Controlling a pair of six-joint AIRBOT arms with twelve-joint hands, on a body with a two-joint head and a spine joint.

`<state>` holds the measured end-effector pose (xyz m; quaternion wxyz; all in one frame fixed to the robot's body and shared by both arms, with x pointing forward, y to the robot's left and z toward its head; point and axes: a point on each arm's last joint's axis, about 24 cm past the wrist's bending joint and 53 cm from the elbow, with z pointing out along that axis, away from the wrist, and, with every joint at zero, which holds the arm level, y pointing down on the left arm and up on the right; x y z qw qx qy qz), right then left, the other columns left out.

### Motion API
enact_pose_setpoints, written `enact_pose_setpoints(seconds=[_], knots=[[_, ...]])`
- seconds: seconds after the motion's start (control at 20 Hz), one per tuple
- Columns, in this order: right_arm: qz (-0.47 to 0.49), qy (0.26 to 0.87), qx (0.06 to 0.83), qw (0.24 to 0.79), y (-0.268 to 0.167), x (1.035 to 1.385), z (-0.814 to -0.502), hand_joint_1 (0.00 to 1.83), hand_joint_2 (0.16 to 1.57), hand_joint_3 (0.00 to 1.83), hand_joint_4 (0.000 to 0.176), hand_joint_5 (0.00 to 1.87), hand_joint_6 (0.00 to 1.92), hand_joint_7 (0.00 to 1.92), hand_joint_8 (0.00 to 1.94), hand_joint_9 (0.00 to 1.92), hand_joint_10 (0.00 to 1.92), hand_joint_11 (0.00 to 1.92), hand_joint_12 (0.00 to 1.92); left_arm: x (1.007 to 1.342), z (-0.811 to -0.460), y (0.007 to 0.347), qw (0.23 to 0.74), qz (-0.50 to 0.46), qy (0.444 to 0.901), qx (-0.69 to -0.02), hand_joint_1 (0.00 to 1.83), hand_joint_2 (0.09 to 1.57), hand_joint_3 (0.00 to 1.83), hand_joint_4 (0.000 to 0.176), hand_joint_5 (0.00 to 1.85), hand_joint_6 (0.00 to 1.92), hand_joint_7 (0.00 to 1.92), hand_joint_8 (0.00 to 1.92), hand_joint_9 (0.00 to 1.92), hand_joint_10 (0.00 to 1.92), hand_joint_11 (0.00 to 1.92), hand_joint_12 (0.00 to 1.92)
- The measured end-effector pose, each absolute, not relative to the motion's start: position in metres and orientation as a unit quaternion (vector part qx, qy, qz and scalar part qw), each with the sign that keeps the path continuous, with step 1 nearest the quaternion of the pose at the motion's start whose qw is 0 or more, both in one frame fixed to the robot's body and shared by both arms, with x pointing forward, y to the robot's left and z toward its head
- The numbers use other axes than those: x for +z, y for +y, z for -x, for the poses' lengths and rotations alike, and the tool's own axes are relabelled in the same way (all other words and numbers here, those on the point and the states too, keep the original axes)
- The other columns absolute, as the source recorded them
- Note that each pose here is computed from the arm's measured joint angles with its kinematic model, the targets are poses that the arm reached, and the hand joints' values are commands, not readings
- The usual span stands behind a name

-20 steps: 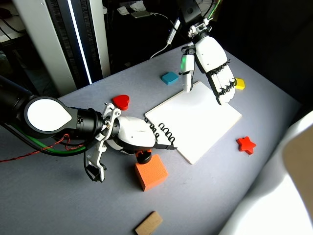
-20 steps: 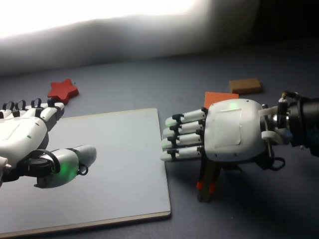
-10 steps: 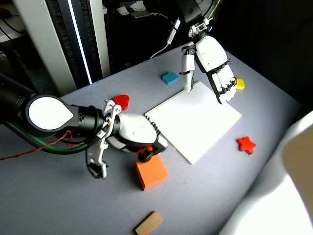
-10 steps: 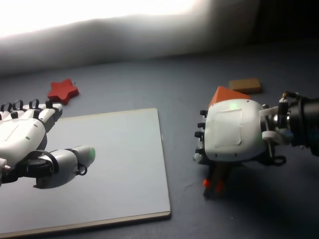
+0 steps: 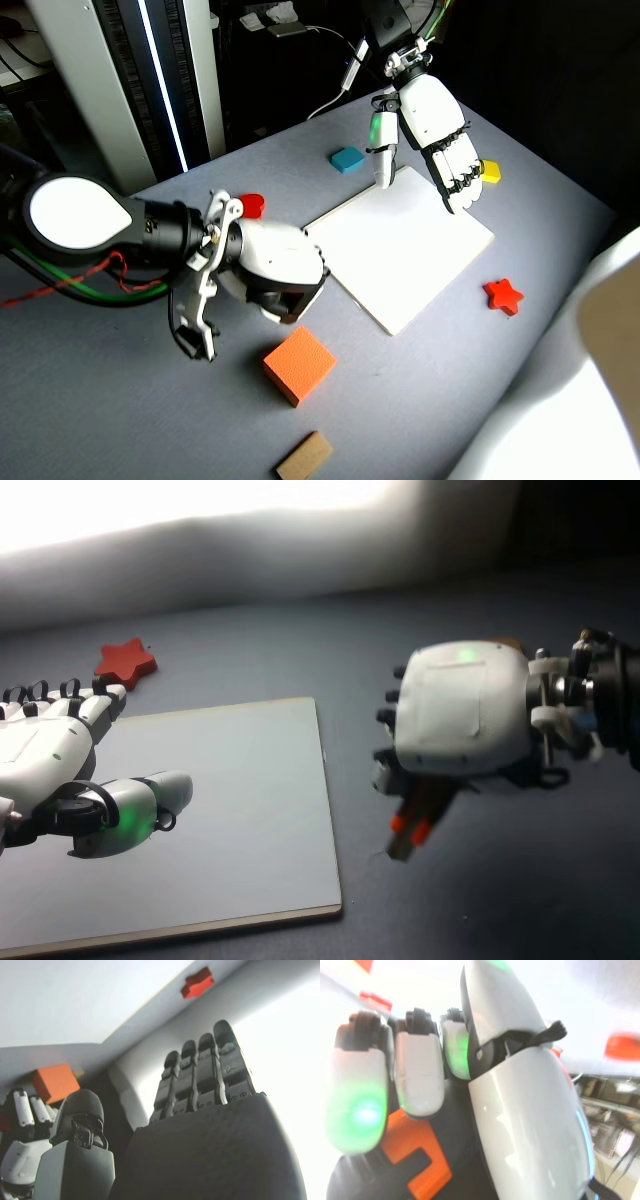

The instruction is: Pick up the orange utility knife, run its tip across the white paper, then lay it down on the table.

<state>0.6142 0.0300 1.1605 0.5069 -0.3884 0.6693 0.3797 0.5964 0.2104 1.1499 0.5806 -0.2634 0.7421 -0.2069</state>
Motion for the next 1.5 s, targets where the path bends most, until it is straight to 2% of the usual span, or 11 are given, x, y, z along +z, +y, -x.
enact_pose_setpoints(seconds=[0.3, 0.35, 0.45, 0.55, 0.7, 0.85, 0.9, 1.05, 1.3, 1.45, 1.5], knots=[[0.409, 0.572, 0.347, 0.621, 0.050, 1.198, -0.628, 1.53, 1.31, 0.00, 0.176, 1.41, 1.92, 1.60, 1.94, 1.69, 1.92, 1.76, 1.92, 1.150, -0.599, 0.214, 0.583, 0.265, 0.740, -0.204, 0.09, 1.27, 0.00, 0.004, 0.03, 0.01, 0.07, 0.01, 0.06, 0.01, 0.00, 0.38], [0.425, 0.538, 0.335, 0.646, 0.057, 1.202, -0.628, 1.52, 1.31, 0.00, 0.176, 1.37, 1.92, 1.59, 1.94, 1.68, 1.92, 1.75, 1.92, 1.149, -0.599, 0.216, 0.583, 0.268, 0.739, -0.206, 0.08, 1.27, 0.00, 0.005, 0.03, 0.00, 0.07, 0.00, 0.06, 0.01, 0.00, 0.42], [0.433, 0.509, 0.330, 0.667, 0.063, 1.208, -0.627, 1.52, 1.31, 0.00, 0.176, 1.39, 1.92, 1.59, 1.94, 1.67, 1.92, 1.75, 1.92, 1.142, -0.600, 0.223, 0.578, 0.280, 0.739, -0.202, 0.06, 1.27, 0.00, 0.008, 0.03, 0.00, 0.07, 0.00, 0.06, 0.01, 0.00, 0.41], [0.451, 0.437, 0.316, 0.711, 0.078, 1.216, -0.622, 1.52, 1.31, 0.00, 0.176, 1.36, 1.92, 1.58, 1.94, 1.67, 1.92, 1.73, 1.92, 1.140, -0.609, 0.240, 0.586, 0.292, 0.732, -0.189, 0.08, 1.27, 0.00, 0.007, 0.03, 0.00, 0.07, 0.00, 0.06, 0.00, 0.00, 0.39], [0.466, 0.408, 0.312, 0.721, 0.091, 1.209, -0.613, 1.50, 1.31, 0.00, 0.176, 1.32, 1.92, 1.57, 1.94, 1.66, 1.92, 1.73, 1.92, 1.140, -0.615, 0.255, 0.595, 0.297, 0.727, -0.172, 0.08, 1.27, 0.00, 0.007, 0.04, 0.01, 0.07, 0.00, 0.06, 0.00, 0.00, 0.39], [0.483, 0.370, 0.297, 0.736, 0.106, 1.199, -0.607, 1.51, 1.32, 0.00, 0.176, 1.35, 1.92, 1.57, 1.94, 1.66, 1.92, 1.72, 1.92, 1.134, -0.618, 0.272, 0.594, 0.309, 0.727, -0.154, 0.15, 1.26, 0.00, 0.000, 0.07, 0.01, 0.09, 0.00, 0.08, 0.01, 0.00, 0.48], [0.486, 0.353, 0.286, 0.746, 0.111, 1.198, -0.608, 1.48, 1.32, 0.00, 0.176, 1.34, 1.92, 1.57, 1.94, 1.67, 1.92, 1.73, 1.92, 1.132, -0.620, 0.277, 0.593, 0.315, 0.726, -0.149, 0.13, 1.26, 0.00, 0.004, 0.06, 0.00, 0.09, 0.00, 0.07, 0.00, 0.00, 0.41], [0.487, 0.320, 0.267, 0.767, 0.125, 1.199, -0.612, 1.50, 1.30, 0.00, 0.176, 1.35, 1.92, 1.56, 1.94, 1.67, 1.92, 1.74, 1.92, 1.134, -0.626, 0.293, 0.603, 0.319, 0.719, -0.135, 0.10, 1.27, 0.00, 0.003, 0.04, 0.00, 0.07, 0.00, 0.06, 0.00, 0.00, 0.34], [0.505, 0.288, 0.262, 0.770, 0.144, 1.183, -0.605, 1.50, 1.31, 0.00, 0.176, 1.35, 1.92, 1.57, 1.94, 1.67, 1.92, 1.73, 1.92, 1.128, -0.634, 0.310, 0.603, 0.333, 0.715, -0.117, 0.12, 1.26, 0.00, 0.008, 0.03, 0.00, 0.07, 0.00, 0.06, 0.00, 0.00, 0.34], [0.510, 0.287, 0.262, 0.767, 0.150, 1.173, -0.604, 1.49, 1.30, 0.00, 0.176, 1.33, 1.92, 1.58, 1.94, 1.67, 1.92, 1.73, 1.92, 1.128, -0.637, 0.307, 0.603, 0.327, 0.718, -0.121, 0.13, 1.26, 0.00, 0.010, 0.03, 0.00, 0.07, 0.00, 0.06, 0.00, 0.00, 0.34], [0.511, 0.287, 0.262, 0.767, 0.151, 1.171, -0.603, 1.47, 1.33, 0.00, 0.176, 1.34, 1.92, 1.59, 1.94, 1.68, 1.92, 1.74, 1.92, 1.128, -0.637, 0.307, 0.603, 0.326, 0.718, -0.121, 0.13, 1.26, 0.00, 0.012, 0.03, 0.00, 0.07, 0.00, 0.06, 0.00, 0.00, 0.34]])
